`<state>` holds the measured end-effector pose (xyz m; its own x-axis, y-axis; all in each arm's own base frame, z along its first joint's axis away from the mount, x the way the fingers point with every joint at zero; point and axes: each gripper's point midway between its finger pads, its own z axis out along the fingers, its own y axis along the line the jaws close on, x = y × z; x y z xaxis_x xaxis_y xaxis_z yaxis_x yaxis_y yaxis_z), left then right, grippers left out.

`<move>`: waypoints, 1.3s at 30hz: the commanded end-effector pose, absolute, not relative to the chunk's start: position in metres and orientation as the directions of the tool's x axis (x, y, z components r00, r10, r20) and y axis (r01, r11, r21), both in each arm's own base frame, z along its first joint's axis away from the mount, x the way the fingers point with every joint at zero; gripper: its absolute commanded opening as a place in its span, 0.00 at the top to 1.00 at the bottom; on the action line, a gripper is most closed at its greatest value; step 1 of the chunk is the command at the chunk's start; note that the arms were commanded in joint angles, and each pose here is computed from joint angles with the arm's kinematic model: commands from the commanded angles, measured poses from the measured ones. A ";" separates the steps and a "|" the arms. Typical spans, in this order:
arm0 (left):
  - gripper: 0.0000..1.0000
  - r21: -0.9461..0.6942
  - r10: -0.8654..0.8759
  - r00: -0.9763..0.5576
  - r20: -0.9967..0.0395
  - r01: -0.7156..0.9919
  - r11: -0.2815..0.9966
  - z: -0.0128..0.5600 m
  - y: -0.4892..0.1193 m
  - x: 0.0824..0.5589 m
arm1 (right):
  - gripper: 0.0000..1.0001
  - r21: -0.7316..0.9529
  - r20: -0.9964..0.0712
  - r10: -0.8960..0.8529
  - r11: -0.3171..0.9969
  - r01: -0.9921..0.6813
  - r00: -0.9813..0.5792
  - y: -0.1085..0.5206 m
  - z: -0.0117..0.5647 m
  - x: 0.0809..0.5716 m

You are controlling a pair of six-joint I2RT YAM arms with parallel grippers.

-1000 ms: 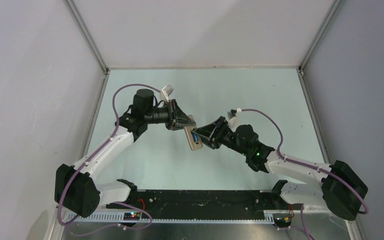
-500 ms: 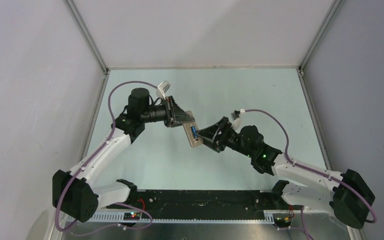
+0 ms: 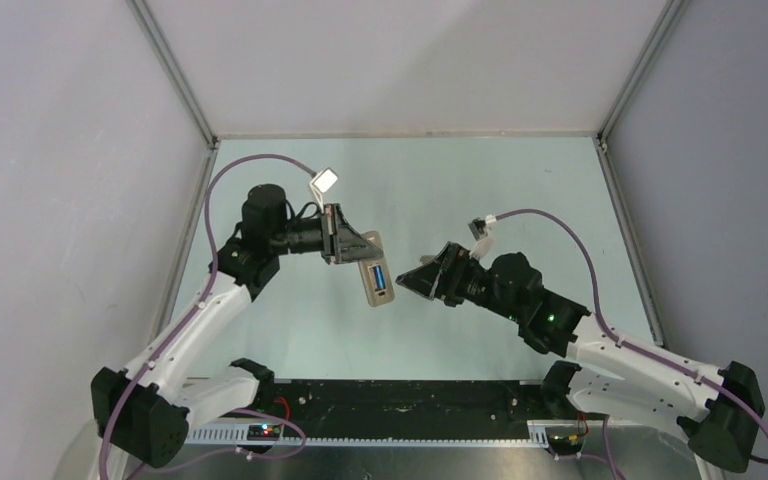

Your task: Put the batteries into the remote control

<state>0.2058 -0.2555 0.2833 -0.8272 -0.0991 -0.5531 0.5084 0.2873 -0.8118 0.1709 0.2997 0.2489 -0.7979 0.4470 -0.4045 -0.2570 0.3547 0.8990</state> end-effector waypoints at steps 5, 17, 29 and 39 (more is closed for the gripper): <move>1.00 -0.631 -0.008 -0.640 -0.768 0.755 0.178 0.303 -0.251 0.177 | 0.22 0.632 -0.758 0.263 0.522 -0.573 -0.596 0.313 0.287 0.153; 1.00 -0.642 0.018 -0.654 -0.756 0.747 0.172 0.294 -0.252 0.174 | 0.32 0.498 -0.838 0.191 0.650 -0.574 -0.511 0.327 0.286 0.161; 1.00 -0.682 0.038 -0.699 -0.714 0.706 0.190 0.275 -0.254 0.180 | 0.31 0.431 -0.863 0.124 0.686 -0.587 -0.489 0.341 0.278 0.166; 1.00 -0.680 0.035 -0.698 -0.715 0.706 0.196 0.276 -0.254 0.181 | 0.43 0.409 -0.863 0.089 0.700 -0.585 -0.497 0.350 0.264 0.168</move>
<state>0.1833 -0.2534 0.2683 -0.7326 0.0309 -0.6800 0.6682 0.2228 -0.7098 0.1629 0.3443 0.2416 -0.5346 0.0554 -0.8433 -0.5757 0.7067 0.4113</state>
